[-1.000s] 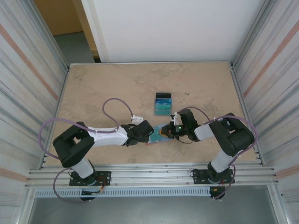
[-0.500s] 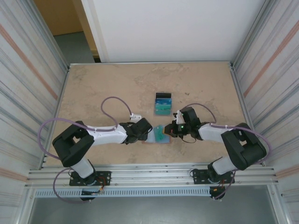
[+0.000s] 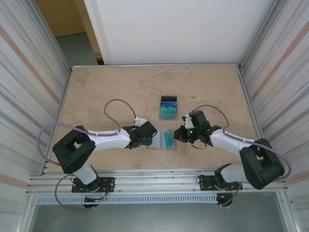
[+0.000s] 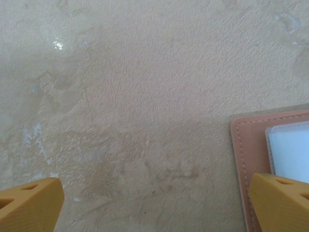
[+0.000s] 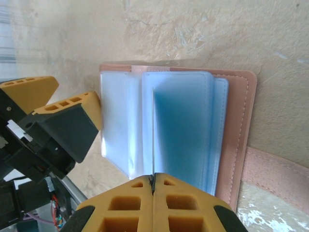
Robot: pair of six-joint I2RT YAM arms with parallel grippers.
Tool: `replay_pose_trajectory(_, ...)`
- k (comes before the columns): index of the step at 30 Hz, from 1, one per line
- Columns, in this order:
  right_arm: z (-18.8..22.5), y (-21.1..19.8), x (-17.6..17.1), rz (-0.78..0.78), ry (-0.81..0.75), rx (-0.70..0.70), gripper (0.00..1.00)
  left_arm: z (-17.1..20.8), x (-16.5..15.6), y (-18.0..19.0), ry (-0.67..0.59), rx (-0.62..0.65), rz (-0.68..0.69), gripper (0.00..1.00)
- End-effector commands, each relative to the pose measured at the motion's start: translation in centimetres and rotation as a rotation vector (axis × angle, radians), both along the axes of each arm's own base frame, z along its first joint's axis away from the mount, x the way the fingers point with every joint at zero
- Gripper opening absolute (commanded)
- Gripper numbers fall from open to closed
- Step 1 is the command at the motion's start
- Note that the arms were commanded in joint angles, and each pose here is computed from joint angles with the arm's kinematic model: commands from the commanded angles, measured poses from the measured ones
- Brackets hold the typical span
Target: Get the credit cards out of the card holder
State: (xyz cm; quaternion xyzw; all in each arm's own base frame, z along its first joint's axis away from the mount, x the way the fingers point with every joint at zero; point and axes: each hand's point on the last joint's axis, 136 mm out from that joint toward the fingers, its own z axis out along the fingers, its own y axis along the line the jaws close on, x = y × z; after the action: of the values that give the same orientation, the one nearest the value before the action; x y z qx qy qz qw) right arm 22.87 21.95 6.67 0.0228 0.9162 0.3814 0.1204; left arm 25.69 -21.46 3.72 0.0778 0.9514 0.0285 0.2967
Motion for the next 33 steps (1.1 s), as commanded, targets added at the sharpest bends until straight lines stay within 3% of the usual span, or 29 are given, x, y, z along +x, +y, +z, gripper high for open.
replay_pose_trajectory(1,1.6,-0.2,0.5,0.033,-0.077,-0.030,0.04,2.0,-0.1,-0.1,-0.023,-0.045,0.002,0.99)
replay_pose_trajectory(5,3.5,0.1,0.5,0.101,-0.178,-0.071,0.04,4.2,0.0,-0.3,-0.067,-0.064,-0.052,0.99)
replay_pose_trajectory(9,5.4,0.6,0.3,0.177,-0.270,-0.114,0.01,7.6,0.4,-1.2,-0.150,-0.087,-0.191,0.99)
replay_pose_trajectory(16,9.2,2.8,-0.6,0.348,-0.440,-0.083,0.00,14.2,-2.0,-5.7,-0.284,-0.255,-0.697,0.97)
replay_pose_trajectory(20,11.3,4.1,-2.0,0.466,-0.536,-0.042,0.00,15.7,-3.8,-6.6,-0.305,-0.257,-0.885,0.91)
replay_pose_trajectory(25,13.9,4.6,-3.4,0.554,-0.629,0.008,0.00,15.7,-5.2,-7.1,-0.275,-0.299,-1.010,0.81)
replay_pose_trajectory(30,15.5,4.8,-4.8,0.624,-0.679,0.050,0.00,16.6,-6.1,-7.9,-0.260,-0.377,-1.080,0.66)
replay_pose_trajectory(33,15.8,5.0,-5.4,0.665,-0.691,0.064,0.00,17.0,-6.9,-8.4,-0.250,-0.409,-1.131,0.63)
